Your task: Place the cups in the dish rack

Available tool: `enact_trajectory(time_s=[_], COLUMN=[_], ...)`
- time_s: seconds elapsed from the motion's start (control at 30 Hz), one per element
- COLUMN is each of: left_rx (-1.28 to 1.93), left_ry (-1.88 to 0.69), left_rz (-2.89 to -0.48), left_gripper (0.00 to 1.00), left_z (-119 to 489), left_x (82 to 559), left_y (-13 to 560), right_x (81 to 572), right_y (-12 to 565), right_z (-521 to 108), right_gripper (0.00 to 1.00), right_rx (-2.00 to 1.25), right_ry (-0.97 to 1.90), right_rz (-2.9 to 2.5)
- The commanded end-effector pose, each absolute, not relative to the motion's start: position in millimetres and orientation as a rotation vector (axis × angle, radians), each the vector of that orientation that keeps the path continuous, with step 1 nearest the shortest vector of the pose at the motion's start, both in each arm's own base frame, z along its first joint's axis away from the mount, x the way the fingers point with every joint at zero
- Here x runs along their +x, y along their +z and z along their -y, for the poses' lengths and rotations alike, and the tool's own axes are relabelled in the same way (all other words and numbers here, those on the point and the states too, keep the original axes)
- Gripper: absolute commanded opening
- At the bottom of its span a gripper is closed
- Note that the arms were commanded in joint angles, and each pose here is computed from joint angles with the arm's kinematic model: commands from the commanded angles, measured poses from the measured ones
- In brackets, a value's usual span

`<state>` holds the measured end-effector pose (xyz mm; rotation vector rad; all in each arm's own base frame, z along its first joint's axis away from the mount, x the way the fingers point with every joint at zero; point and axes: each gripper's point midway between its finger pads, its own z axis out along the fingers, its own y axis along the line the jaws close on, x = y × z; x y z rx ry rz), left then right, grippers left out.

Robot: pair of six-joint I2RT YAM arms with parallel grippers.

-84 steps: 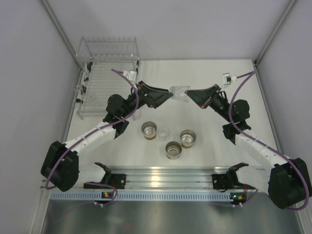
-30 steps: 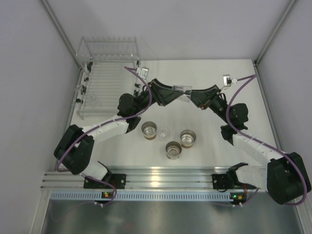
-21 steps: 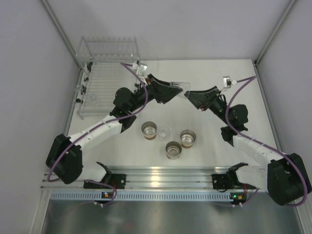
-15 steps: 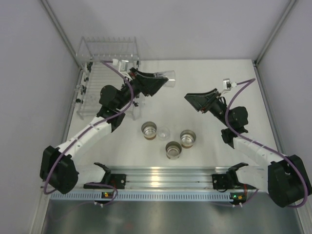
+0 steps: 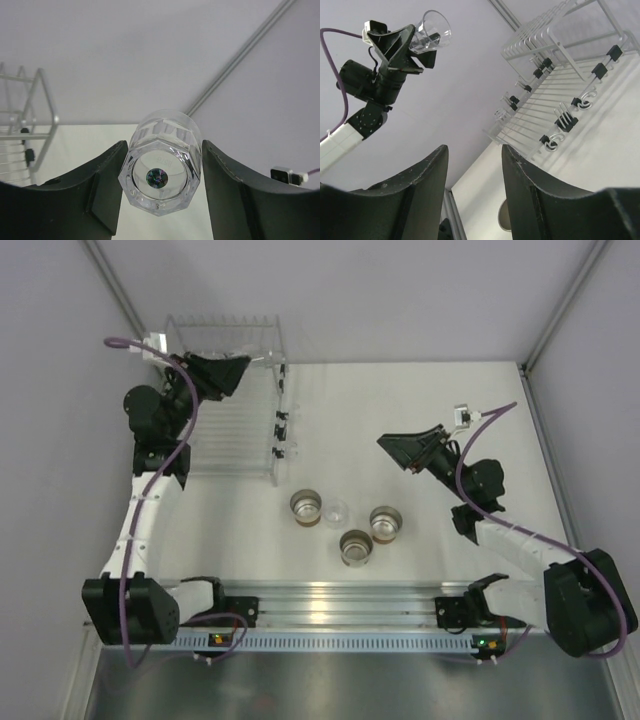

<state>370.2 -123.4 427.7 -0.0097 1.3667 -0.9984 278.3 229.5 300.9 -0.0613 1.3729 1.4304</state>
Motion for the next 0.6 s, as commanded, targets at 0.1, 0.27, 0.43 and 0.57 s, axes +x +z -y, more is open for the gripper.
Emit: enact_trajectory(time_s=[0.1, 0.27, 0.43, 0.57], left_rx=[-0.097, -0.130, -0.191, -0.207], left_ry=[-0.953, -0.717, -0.542, -0.365], left_rz=[-1.427, -1.556, -1.631, -1.690], left_gripper=[0.00, 0.00, 0.00, 0.00], left_z=[75.2, 43.5, 15.2, -10.3], left_x=[406.6, 429.6, 452.6, 468.6], left_y=[405.7, 367.3, 344.7, 325.0], right_x=[272.0, 277.5, 280.2, 280.8], right_y=[309.8, 306.1, 303.6, 300.2], right_z=[-232.8, -228.9, -230.3, -234.0], right_gripper=[0.48, 0.48, 0.48, 0.48], right_rx=[-0.119, -0.117, -0.114, -0.117], right_ry=[1.438, 1.373, 1.376, 1.411], right_rz=[-1.312, -1.343, -1.349, -1.351])
